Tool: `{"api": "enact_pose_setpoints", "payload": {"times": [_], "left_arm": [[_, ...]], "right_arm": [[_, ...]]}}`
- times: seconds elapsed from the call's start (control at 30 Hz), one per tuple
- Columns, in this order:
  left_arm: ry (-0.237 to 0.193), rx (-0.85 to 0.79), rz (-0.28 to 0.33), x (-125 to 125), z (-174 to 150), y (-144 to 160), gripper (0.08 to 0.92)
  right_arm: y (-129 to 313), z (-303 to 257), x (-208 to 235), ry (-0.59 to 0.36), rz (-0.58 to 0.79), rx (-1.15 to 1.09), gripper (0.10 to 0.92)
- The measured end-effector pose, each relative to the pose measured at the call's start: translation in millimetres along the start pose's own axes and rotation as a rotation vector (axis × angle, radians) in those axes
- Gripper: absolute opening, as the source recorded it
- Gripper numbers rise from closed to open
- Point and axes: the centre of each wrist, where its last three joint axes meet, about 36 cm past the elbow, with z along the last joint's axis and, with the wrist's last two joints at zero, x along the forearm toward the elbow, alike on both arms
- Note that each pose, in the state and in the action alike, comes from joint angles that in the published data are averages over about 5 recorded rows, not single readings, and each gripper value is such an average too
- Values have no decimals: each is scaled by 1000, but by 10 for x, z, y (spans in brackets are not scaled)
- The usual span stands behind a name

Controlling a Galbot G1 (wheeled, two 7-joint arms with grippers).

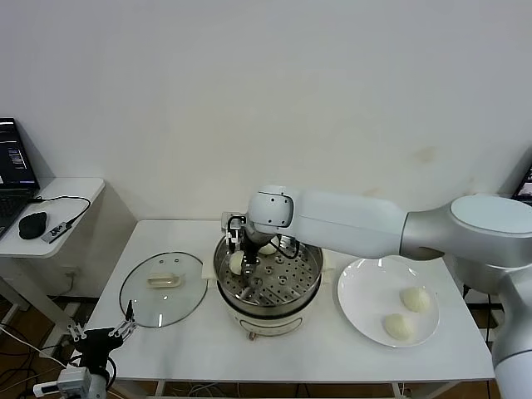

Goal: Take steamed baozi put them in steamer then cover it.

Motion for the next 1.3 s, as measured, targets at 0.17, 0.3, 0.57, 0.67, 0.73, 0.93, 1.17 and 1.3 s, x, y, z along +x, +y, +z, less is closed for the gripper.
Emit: {"api": "enact_pose_setpoints", "payload": {"times": [0.17,0.3,0.57,0.67,0.73,0.93,1.17,1.3], "left_arm": [[-1,0,0,0,-5,6,823],[-3,0,2,-2,-12,2,823],[-7,-5,11,-5,-23,-10,823],[-6,-6,16,-3,-19,-27,823],[-5,-7,20,-1,-16,-40,823],[-1,-11,32,7,-1,-87,823],[9,-13,39,29,27,-128,823],[16,-15,42,41,48,-148,823]], "right_arm": [[-41,53,173,12,-4,32,821],[-96,196,400,30,-5,75,823],[-135,762,1023,48,-3,142,823],[-80,1053,1228,50,-6,155,823],[-20,1269,1332,57,-9,159,823],[236,1929,1504,95,-6,157,823],[596,2580,1429,140,-11,129,823],[799,2892,1320,166,-23,102,823]]}}
